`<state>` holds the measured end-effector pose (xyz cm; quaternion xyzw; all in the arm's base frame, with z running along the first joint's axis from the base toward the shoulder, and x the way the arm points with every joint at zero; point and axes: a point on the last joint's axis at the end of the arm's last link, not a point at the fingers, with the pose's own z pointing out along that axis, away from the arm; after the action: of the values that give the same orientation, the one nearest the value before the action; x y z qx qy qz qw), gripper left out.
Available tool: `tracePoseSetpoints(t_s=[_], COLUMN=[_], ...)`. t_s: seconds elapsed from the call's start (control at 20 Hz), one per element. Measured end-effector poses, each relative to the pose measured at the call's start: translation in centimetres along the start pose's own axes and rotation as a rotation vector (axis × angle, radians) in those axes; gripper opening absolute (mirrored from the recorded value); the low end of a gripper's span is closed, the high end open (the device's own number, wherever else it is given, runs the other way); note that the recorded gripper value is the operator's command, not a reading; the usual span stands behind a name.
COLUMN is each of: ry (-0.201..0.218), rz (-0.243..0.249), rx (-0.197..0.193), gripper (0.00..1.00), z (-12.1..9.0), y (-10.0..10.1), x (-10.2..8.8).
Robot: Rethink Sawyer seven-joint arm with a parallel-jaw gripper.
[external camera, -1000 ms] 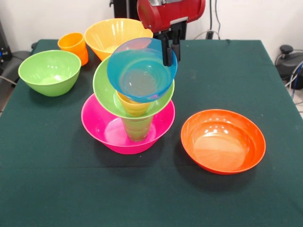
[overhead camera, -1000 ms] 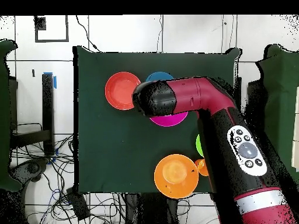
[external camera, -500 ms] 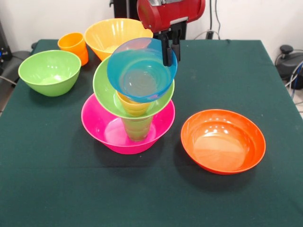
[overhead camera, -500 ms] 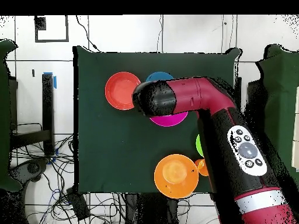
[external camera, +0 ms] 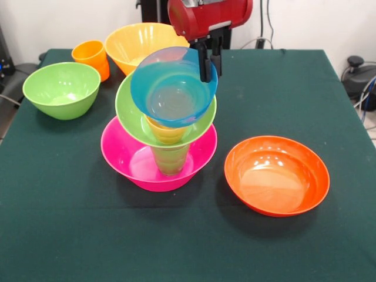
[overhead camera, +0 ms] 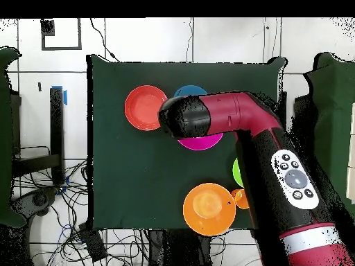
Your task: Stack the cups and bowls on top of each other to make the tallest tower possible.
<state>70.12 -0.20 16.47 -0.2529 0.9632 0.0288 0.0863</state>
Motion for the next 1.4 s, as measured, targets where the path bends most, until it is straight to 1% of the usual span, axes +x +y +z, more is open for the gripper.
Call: tracePoseSetpoints(t_s=[0.35,0.6,0.95,1.4], ry=[-0.007,-0.001,0.007,0.008], rz=[0.017,0.032,0.036,0.033], rx=[0.005,-0.006,-0.019,-0.015], gripper=[0.00,0.00,0.00,0.00], z=[0.0,0.6,1.2,1.2], y=[-1.1,-1.8,-1.7,-1.7], x=[0.1,0.2,0.5,0.6])
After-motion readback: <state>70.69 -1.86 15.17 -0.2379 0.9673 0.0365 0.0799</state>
